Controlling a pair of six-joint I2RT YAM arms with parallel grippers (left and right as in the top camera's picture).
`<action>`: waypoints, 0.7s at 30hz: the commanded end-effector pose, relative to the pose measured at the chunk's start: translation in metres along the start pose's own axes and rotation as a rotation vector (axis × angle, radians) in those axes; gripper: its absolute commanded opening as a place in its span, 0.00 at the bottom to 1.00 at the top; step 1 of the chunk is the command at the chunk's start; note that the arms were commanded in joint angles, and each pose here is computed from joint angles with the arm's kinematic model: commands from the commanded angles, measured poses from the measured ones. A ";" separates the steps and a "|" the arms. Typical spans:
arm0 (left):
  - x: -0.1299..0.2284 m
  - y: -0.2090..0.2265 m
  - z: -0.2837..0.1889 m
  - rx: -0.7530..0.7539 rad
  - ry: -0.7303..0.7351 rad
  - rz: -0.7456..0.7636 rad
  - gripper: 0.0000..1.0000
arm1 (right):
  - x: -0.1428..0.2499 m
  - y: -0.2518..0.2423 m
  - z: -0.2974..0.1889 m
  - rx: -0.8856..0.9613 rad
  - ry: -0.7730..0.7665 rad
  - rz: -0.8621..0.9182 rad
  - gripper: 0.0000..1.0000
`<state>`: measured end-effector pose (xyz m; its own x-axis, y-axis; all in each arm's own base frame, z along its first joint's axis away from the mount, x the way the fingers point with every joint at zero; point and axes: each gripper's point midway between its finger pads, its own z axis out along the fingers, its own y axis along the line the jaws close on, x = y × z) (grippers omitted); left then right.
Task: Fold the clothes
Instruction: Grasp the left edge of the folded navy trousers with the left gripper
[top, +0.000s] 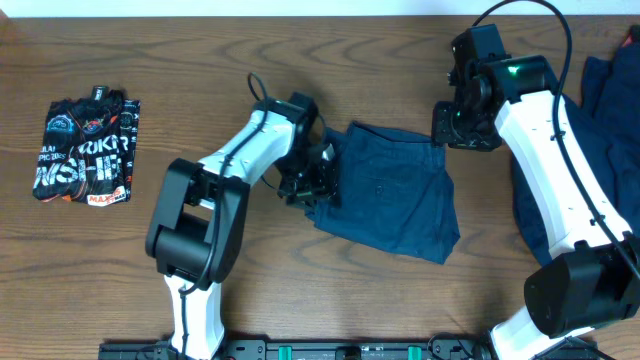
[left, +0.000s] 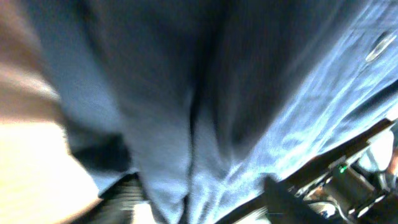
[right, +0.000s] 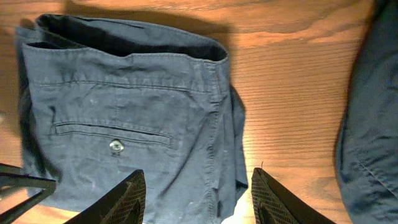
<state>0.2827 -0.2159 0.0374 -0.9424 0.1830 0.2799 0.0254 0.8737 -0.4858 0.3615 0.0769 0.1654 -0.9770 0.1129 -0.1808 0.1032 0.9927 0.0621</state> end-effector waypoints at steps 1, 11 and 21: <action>-0.010 0.000 -0.023 0.029 -0.071 0.003 0.98 | -0.003 -0.003 -0.006 0.002 -0.019 -0.005 0.53; -0.052 -0.003 -0.034 0.047 -0.240 0.218 0.98 | -0.004 -0.002 -0.006 0.000 -0.023 -0.005 0.54; -0.075 -0.008 -0.027 0.008 -0.314 0.282 0.98 | -0.003 -0.002 -0.006 0.001 -0.017 -0.007 0.54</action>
<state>0.3552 -0.2269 0.0438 -0.9536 0.2775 -0.1165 0.2950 0.7854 -0.5441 0.3614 0.0769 0.1654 -0.9771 0.1132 -0.1802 0.1035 0.9927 0.0627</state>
